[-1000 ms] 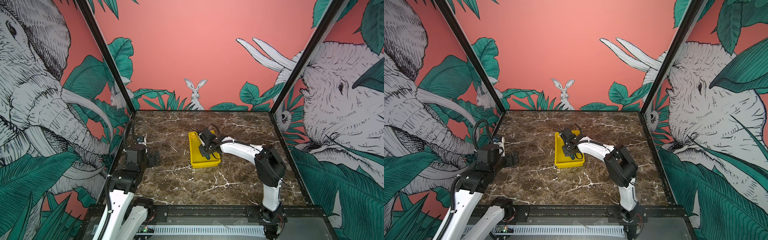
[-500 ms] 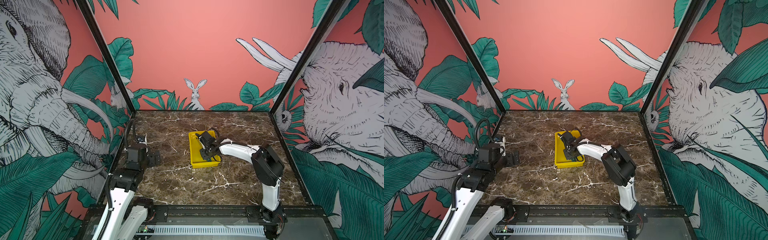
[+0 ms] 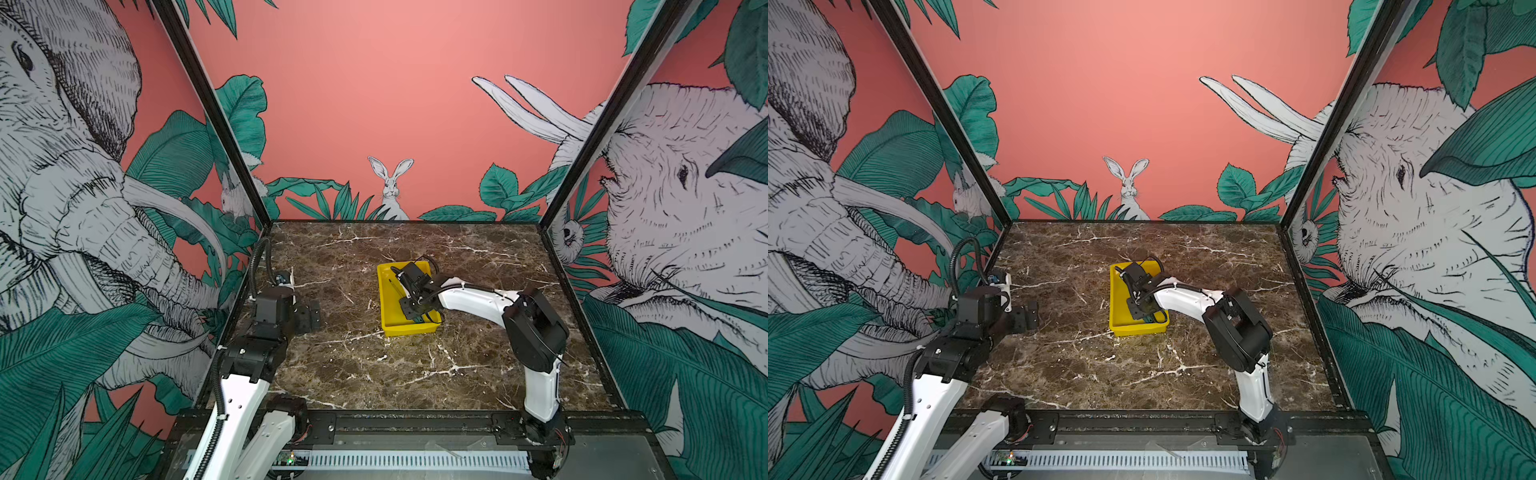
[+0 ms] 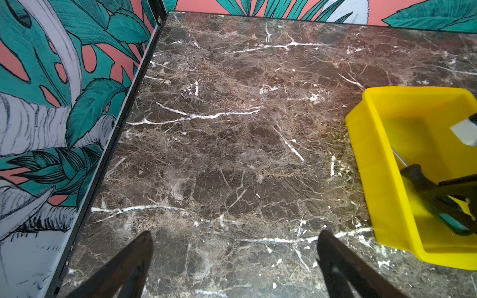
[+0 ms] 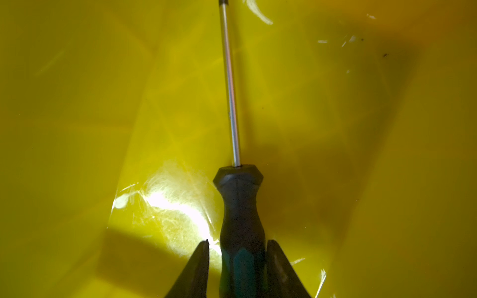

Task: Put the screwdriver in the bin
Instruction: Place the screwdriver into the bin, then reset both arms

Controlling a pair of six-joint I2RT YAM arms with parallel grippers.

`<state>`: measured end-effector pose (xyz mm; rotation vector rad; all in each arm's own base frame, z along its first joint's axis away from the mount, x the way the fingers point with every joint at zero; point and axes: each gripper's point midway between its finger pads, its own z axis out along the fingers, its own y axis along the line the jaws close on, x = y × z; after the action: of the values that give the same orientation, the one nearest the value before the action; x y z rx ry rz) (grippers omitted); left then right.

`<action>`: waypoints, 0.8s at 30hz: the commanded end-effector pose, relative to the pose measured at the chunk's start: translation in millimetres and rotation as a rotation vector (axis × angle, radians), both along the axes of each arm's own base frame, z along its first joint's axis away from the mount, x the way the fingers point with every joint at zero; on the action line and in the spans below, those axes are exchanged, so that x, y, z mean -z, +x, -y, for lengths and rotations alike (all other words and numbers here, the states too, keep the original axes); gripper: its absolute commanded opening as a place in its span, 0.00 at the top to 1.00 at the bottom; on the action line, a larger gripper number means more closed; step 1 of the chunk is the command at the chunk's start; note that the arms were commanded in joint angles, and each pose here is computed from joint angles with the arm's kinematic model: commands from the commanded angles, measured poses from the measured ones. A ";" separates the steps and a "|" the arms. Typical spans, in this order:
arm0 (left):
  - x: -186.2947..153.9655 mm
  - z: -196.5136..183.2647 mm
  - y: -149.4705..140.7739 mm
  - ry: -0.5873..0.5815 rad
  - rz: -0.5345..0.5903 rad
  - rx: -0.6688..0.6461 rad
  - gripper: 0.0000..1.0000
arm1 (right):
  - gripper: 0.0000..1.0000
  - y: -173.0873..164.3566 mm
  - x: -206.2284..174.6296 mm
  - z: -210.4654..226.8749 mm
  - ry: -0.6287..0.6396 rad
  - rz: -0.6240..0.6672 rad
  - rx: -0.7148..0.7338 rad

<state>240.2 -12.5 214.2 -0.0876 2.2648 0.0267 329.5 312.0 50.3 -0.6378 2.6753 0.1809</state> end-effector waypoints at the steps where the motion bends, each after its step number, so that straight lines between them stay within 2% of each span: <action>1: -1.1 1.0 4.0 0.000 0.015 0.004 0.00 | 0.63 3.0 -16.4 1.2 0.000 0.035 0.005; 6: -3.5 2.8 10.3 0.004 0.024 0.014 0.00 | 0.61 5.8 -52.5 8.2 0.002 0.100 -0.003; 12: -7.0 3.3 16.5 0.025 0.032 0.026 0.00 | 0.56 12.7 -120.0 21.7 0.034 0.223 -0.011; 16: -11.9 -6.7 20.3 0.060 0.058 -0.022 0.00 | 0.43 21.4 -165.2 50.3 0.078 0.301 0.029; 19: -13.0 -17.8 21.9 0.055 0.094 -0.108 0.00 | 0.35 27.0 -199.1 84.9 0.093 0.382 0.072; 23: -13.9 -19.2 30.6 0.034 0.203 -0.132 0.00 | 0.13 27.6 -220.0 137.5 0.023 0.475 0.144; 24: -13.6 -19.7 32.9 0.026 0.241 -0.138 0.00 | 0.01 26.4 -222.4 149.8 -0.006 0.498 0.159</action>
<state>264.1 0.6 217.2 -0.1503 2.1361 0.1127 361.7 189.6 276.7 -0.3812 2.2302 0.1128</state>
